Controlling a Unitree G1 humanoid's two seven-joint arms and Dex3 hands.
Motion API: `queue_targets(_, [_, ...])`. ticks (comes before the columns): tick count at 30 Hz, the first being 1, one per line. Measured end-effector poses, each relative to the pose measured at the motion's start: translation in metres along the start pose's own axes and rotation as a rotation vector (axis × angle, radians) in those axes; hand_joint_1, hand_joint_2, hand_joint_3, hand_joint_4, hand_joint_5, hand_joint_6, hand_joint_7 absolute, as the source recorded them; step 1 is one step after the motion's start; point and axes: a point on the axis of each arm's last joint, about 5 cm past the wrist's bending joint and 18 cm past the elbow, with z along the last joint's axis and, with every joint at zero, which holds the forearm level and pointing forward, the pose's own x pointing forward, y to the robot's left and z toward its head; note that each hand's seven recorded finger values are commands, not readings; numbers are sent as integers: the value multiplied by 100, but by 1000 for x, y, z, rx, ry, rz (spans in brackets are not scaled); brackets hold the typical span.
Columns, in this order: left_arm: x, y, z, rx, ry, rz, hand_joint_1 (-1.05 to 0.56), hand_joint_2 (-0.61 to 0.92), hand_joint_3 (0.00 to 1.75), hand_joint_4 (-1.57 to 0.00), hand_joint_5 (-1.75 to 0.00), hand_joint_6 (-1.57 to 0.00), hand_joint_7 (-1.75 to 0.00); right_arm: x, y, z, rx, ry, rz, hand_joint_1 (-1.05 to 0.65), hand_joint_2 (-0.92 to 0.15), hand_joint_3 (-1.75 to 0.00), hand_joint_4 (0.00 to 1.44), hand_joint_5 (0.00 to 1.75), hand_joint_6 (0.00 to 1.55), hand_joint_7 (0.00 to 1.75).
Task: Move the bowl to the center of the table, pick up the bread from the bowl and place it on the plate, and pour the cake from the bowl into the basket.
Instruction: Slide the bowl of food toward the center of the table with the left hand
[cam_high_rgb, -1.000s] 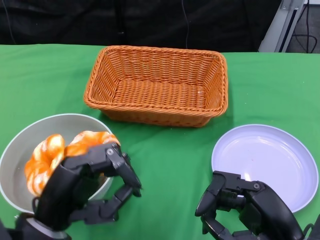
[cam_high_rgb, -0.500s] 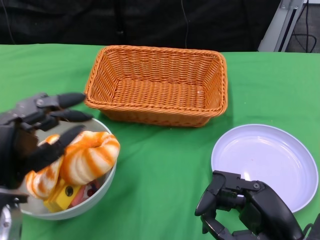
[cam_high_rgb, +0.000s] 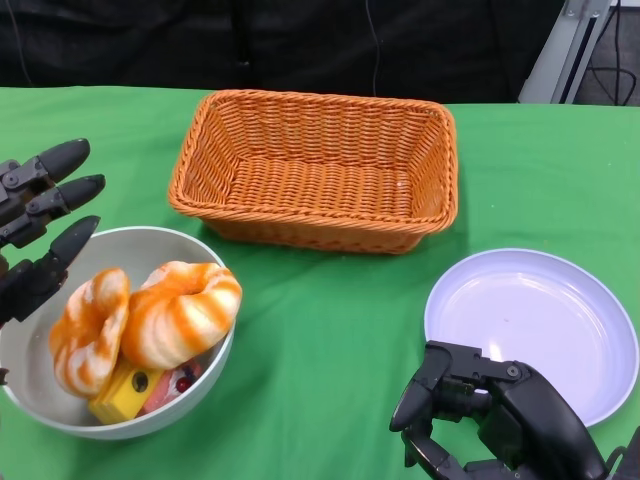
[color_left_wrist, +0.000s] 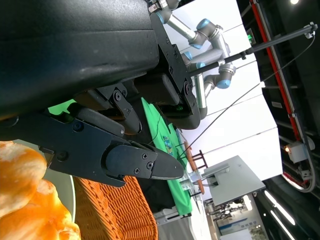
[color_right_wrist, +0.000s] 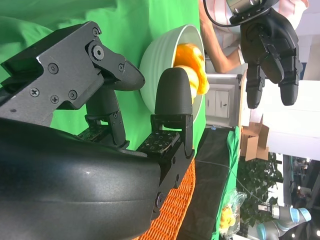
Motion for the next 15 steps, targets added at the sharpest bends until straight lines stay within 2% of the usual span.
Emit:
queue_targets(3, [1, 0, -2, 37, 2, 2, -62, 92, 25, -76, -9, -77, 0, 0, 0, 0, 0, 0, 0, -1, -51, -106, 68, 158, 70, 128])
queue_targets(4, [3, 3, -6, 110, 27, 0, -62, 92, 28, -70, -5, -69, 0, 0, 0, 0, 1, -1, 1, -1, -51, -105, 68, 158, 70, 128])
queue_targets(7, [1, 25, -26, 324, 194, 19, -63, 92, 30, -66, -2, -63, 0, 0, 0, 0, 1, -1, -1, -2, -51, -105, 68, 158, 70, 127])
queue_targets(9, [-3, 36, -32, 385, 255, 46, -64, 92, 30, -65, -2, -62, 0, 0, 0, 0, 1, 0, -2, -1, -51, -105, 68, 158, 70, 127])
queue_targets(15, [-4, 41, -39, 418, 281, 51, -65, 92, 32, -65, -1, -61, 0, 1, 0, 0, -3, -3, 0, -1, -51, -105, 68, 157, 71, 127])
